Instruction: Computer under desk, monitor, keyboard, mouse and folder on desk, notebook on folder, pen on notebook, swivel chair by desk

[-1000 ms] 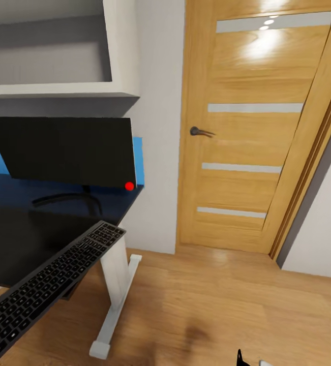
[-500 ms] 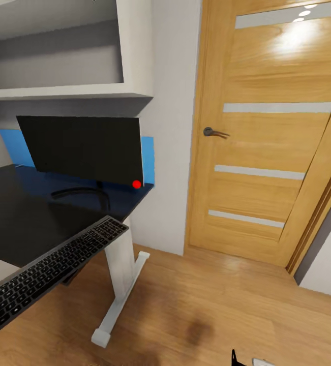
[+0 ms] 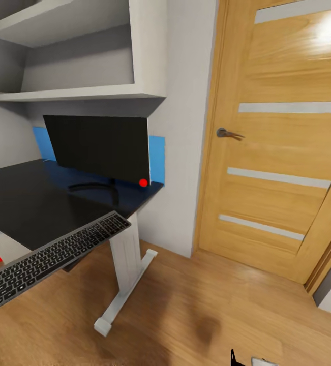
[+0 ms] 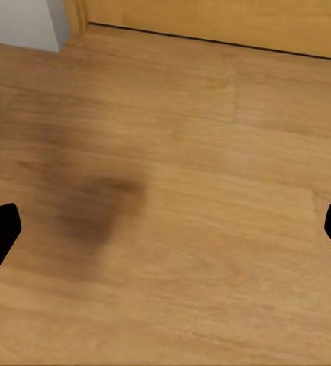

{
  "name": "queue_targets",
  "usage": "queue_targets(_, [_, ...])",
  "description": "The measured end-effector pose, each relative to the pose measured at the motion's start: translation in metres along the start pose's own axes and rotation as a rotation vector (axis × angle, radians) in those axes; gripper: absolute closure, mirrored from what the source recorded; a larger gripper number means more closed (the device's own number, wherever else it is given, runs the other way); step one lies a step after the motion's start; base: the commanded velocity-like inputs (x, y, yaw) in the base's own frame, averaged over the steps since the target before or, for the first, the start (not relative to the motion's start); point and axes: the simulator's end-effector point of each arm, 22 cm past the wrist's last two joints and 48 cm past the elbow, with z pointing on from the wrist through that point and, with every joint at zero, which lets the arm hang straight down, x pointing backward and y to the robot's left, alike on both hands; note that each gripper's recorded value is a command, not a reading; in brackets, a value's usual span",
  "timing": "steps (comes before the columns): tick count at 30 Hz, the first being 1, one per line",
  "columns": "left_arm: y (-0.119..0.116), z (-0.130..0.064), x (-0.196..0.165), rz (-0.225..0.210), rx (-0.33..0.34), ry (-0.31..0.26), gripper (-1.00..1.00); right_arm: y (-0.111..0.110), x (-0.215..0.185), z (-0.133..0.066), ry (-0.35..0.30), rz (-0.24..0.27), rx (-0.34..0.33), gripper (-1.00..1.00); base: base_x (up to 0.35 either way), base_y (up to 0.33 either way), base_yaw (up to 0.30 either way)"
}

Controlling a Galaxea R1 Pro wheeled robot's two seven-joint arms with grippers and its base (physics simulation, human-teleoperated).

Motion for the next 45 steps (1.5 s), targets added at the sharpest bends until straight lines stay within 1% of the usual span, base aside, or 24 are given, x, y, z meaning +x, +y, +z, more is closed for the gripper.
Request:
queue_targets(12, [0.001, 0.000, -0.004, -0.007, -0.002, -0.018, -1.00, 0.000, -0.001, 0.000, -0.007, 0.001, 0.002, -1.00, 0.000, -0.025, 0.279])
queue_targets(18, [0.001, -0.001, -0.016, -0.021, -0.003, -0.072, -1.00, 0.000, -0.002, 0.000, -0.010, 0.002, 0.003, -1.00, 0.000, -0.001, 0.280])
queue_targets(21, [0.001, -0.001, -0.018, -0.024, -0.004, -0.082, -1.00, 0.000, -0.002, 0.000, -0.010, 0.002, 0.003, -1.00, 0.000, 0.000, 0.280])
queue_targets(29, [0.001, -0.001, -0.019, -0.025, -0.004, -0.088, -1.00, 0.000, -0.003, 0.000, -0.012, 0.003, 0.004, -1.00, 0.000, -0.035, 0.282])
queue_targets(33, [0.001, -0.001, -0.019, -0.025, -0.004, -0.088, -1.00, 0.001, -0.002, -0.001, -0.012, 0.005, 0.007, -1.00, 0.000, -0.187, 0.284])
queue_targets(35, [0.001, -0.001, -0.019, -0.026, -0.003, -0.088, -1.00, 0.005, -0.002, -0.002, -0.011, 0.010, 0.009, -1.00, 0.000, -0.284, 0.285])
queue_targets(45, [0.002, -0.001, -0.019, -0.025, -0.004, -0.088, -1.00, 0.006, -0.001, -0.002, -0.009, 0.013, 0.012, -1.00, 0.000, -0.309, 0.285])
